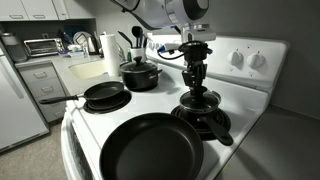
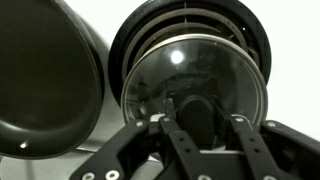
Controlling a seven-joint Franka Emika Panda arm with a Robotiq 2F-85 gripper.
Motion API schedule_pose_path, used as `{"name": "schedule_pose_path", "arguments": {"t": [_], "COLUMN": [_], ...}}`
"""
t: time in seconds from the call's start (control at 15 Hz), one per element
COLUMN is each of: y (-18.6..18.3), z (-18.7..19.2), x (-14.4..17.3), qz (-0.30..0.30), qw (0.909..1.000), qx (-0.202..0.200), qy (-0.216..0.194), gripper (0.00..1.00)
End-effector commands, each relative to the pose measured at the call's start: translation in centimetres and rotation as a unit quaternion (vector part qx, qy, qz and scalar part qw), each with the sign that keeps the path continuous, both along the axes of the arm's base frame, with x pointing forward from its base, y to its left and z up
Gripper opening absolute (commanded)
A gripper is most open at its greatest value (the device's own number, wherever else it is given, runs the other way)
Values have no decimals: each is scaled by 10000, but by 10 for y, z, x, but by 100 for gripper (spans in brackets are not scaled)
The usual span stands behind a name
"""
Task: Place the glass lid on top of the small black pot on the right side of the stove
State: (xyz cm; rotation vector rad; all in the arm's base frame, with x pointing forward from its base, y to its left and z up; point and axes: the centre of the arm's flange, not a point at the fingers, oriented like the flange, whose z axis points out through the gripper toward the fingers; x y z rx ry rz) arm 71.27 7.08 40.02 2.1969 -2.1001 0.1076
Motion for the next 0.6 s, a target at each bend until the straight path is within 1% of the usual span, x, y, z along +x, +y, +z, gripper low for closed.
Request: {"name": "schedule_pose_path", "arguments": {"t": [0.0,0.4,0.53], "y": [-5,-7,-6], "z": [4,-10,-15], "x": [-21,-40,-49], "qz": [-8,-242,-345], "qw": [9993,9979,9973], "qx": [288,578,638], "qy": [249,192,84], "gripper": [15,15,15]}}
